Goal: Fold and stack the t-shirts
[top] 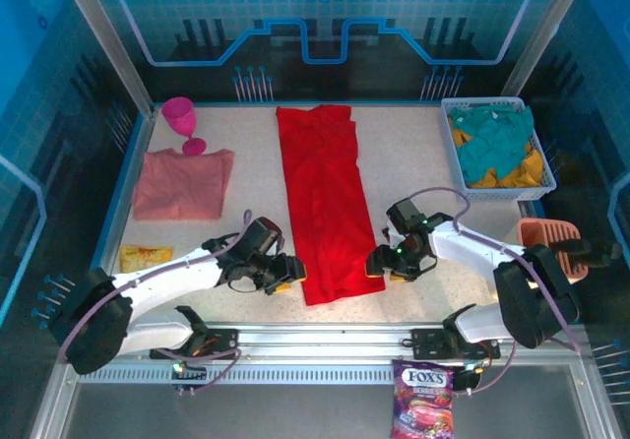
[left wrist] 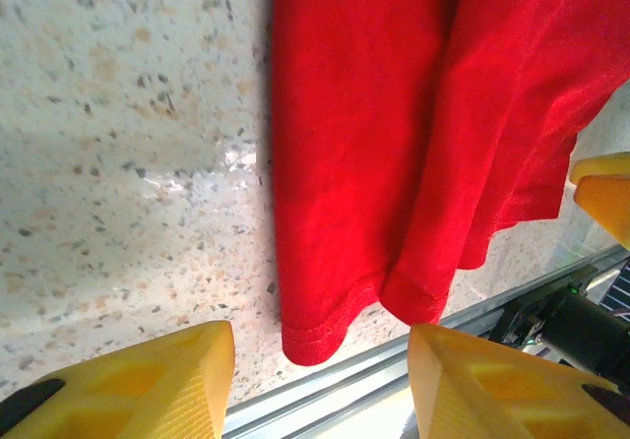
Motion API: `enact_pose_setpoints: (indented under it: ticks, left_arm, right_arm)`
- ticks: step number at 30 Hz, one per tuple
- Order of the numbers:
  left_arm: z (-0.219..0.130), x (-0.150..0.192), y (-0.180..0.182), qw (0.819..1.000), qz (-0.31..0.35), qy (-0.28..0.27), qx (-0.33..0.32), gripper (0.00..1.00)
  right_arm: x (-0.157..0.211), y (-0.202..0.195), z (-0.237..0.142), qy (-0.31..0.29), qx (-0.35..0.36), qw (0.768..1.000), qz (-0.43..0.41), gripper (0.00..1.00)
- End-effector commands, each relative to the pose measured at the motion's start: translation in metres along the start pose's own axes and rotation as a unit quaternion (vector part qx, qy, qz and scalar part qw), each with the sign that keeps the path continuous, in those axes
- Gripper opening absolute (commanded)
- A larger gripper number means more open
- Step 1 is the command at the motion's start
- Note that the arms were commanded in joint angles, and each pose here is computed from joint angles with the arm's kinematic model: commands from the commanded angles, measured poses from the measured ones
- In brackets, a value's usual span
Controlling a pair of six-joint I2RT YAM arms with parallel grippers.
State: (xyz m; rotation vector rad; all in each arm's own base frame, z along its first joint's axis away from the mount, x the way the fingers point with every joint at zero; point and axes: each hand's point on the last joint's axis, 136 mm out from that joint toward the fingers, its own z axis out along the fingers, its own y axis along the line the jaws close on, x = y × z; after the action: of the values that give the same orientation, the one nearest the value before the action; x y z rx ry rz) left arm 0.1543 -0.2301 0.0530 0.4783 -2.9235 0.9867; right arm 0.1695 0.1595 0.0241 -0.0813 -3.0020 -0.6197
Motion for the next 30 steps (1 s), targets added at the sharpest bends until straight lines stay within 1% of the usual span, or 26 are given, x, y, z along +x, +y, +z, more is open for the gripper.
enact_pose_setpoints:
  ticks: [1, 3, 4, 7, 12, 16, 17, 18, 19, 20, 23, 27, 28, 30]
  left_arm:
    - [0.011, 0.005, 0.01, 0.999, -0.035, -0.016, -0.012, 0.51]
    - [0.02, 0.007, 0.006, 0.999, -0.034, -0.012, -0.005, 0.51]
    - [0.025, 0.007, 0.005, 0.999, -0.032, -0.01, -0.008, 0.5]
    - [0.036, 0.008, 0.0, 0.999, -0.021, -0.002, -0.028, 0.49]
    - [0.051, 0.004, -0.002, 0.999, -0.017, 0.002, -0.049, 0.46]
    - [0.055, -0.004, -0.007, 0.999, -0.02, -0.016, -0.037, 0.43]
    - [0.056, -0.006, -0.01, 0.999, -0.019, -0.018, -0.034, 0.42]
    - [0.057, -0.007, -0.011, 0.999, -0.017, -0.018, -0.035, 0.39]
    - [0.059, -0.007, -0.013, 0.999, -0.015, -0.017, -0.04, 0.32]
    - [0.059, -0.007, -0.013, 0.999, -0.012, -0.014, -0.047, 0.24]
    - [0.056, -0.006, -0.01, 0.998, -0.008, -0.009, -0.067, 0.01]
    - [0.035, -0.006, 0.001, 0.995, -0.003, -0.027, -0.093, 0.0]
    - [0.028, -0.006, 0.004, 0.994, -0.001, -0.032, -0.1, 0.0]
    - [0.017, -0.004, 0.012, 0.994, 0.005, -0.038, -0.106, 0.0]
  right_arm:
    - [0.005, 0.003, 0.006, 0.011, -0.021, 1.0, 0.007, 0.65]
    - [0.007, 0.003, 0.007, 0.013, -0.025, 1.0, 0.011, 0.63]
    - [0.009, 0.002, 0.008, 0.015, -0.023, 1.0, 0.014, 0.6]
    - [0.014, 0.002, 0.005, 0.015, -0.03, 0.999, 0.018, 0.55]
    - [0.022, 0.001, 0.008, 0.018, -0.034, 0.999, 0.016, 0.53]
    - [0.028, 0.004, 0.014, 0.029, -0.033, 0.999, 0.013, 0.51]
    - [0.028, 0.004, 0.015, 0.029, -0.032, 0.999, 0.012, 0.47]
    - [0.028, 0.004, 0.016, 0.03, -0.031, 0.999, 0.013, 0.43]
    - [0.028, 0.005, 0.016, 0.032, -0.032, 0.999, 0.014, 0.36]
    - [0.027, 0.006, 0.016, 0.032, -0.031, 0.999, 0.014, 0.31]
    - [0.027, 0.007, 0.014, 0.027, -0.031, 0.999, 0.013, 0.17]
    - [0.027, 0.007, 0.005, 0.014, -0.026, 0.999, 0.021, 0.03]
    - [0.027, 0.007, 0.003, 0.012, -0.027, 0.999, 0.023, 0.0]
    - [0.03, 0.008, -0.001, 0.011, -0.029, 0.999, 0.026, 0.0]
